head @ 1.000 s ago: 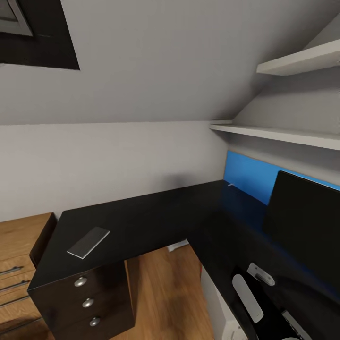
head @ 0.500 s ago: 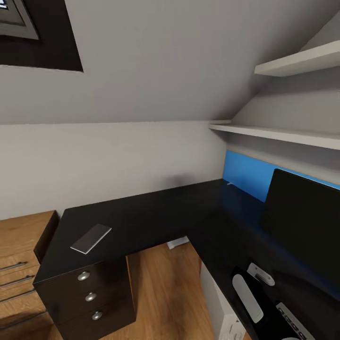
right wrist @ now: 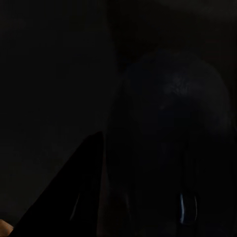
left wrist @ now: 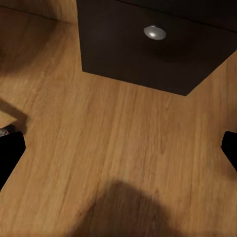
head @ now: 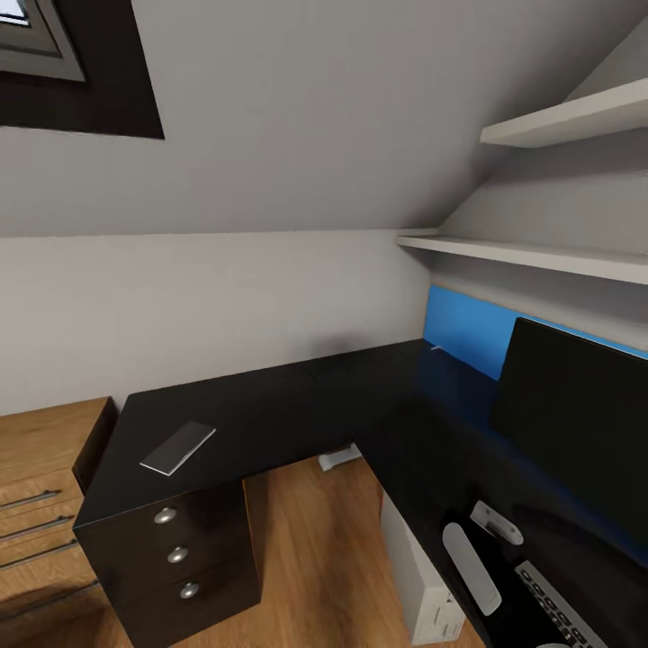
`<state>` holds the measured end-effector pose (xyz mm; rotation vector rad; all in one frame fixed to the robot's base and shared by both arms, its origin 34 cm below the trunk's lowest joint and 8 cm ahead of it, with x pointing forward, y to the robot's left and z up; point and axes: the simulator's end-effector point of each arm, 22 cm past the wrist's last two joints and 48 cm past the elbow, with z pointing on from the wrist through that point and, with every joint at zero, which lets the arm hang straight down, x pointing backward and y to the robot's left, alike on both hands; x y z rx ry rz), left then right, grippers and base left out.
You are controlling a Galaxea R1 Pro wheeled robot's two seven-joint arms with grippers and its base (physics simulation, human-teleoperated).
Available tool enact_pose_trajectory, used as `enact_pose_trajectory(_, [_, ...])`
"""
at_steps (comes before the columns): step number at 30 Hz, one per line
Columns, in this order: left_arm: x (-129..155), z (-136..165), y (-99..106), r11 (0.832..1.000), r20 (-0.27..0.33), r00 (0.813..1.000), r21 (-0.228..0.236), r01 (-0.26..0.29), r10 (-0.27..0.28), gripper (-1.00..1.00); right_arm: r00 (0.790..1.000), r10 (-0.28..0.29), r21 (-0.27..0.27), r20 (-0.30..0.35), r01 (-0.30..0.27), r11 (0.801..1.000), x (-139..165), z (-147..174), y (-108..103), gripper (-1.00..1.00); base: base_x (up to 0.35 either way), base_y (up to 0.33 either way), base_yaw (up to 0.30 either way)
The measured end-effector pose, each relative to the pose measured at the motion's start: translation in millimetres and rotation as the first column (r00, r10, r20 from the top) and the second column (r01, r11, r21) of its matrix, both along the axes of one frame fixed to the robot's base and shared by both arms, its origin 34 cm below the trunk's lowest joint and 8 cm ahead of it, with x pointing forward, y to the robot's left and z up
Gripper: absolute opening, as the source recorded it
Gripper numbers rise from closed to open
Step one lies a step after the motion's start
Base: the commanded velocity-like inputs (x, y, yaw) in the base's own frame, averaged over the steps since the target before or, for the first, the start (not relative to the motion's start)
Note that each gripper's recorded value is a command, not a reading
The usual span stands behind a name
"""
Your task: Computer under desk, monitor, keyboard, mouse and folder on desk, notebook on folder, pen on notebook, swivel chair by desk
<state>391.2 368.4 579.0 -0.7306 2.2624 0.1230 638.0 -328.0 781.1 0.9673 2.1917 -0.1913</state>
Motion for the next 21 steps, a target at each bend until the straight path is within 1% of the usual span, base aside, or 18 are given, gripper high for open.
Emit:
enact_pose_trajectory(5, [0.3, 0.4, 0.2, 1.000, 0.002, 1.000, 0.001, 0.000, 0.000, 1.00, 1.000, 0.001, 0.000, 0.000, -0.001, 1.000, 0.1, -0.1, 0.2, -1.00, 0.000, 0.168, 0.000])
enact_pose_trajectory(16, [0.2, 0.1, -0.2, 1.000, 0.000, 1.000, 0.001, 0.002, -0.002, 1.00, 1.000, 0.001, 0.000, 0.000, -0.001, 1.000, 0.1, 0.0, 0.6, -1.00, 0.000, 0.014, 0.000])
enact_pose_trajectory(17, [0.2, 0.1, -0.3, 1.000, 0.000, 1.000, 0.001, 0.002, -0.002, 1.00, 1.000, 0.002, -0.001, 0.000, -0.002, 1.000, 0.1, 0.1, 0.6, 1.00, 0.000, 0.000, 0.000])
enact_pose_trajectory(21, [0.2, 0.1, -0.2, 1.000, 0.001, 1.000, 0.001, 0.001, -0.001, 1.00, 1.000, 0.002, -0.001, -0.001, -0.002, 1.000, 0.0, 0.0, 0.1, 1.00, 0.000, 0.000, 0.000])
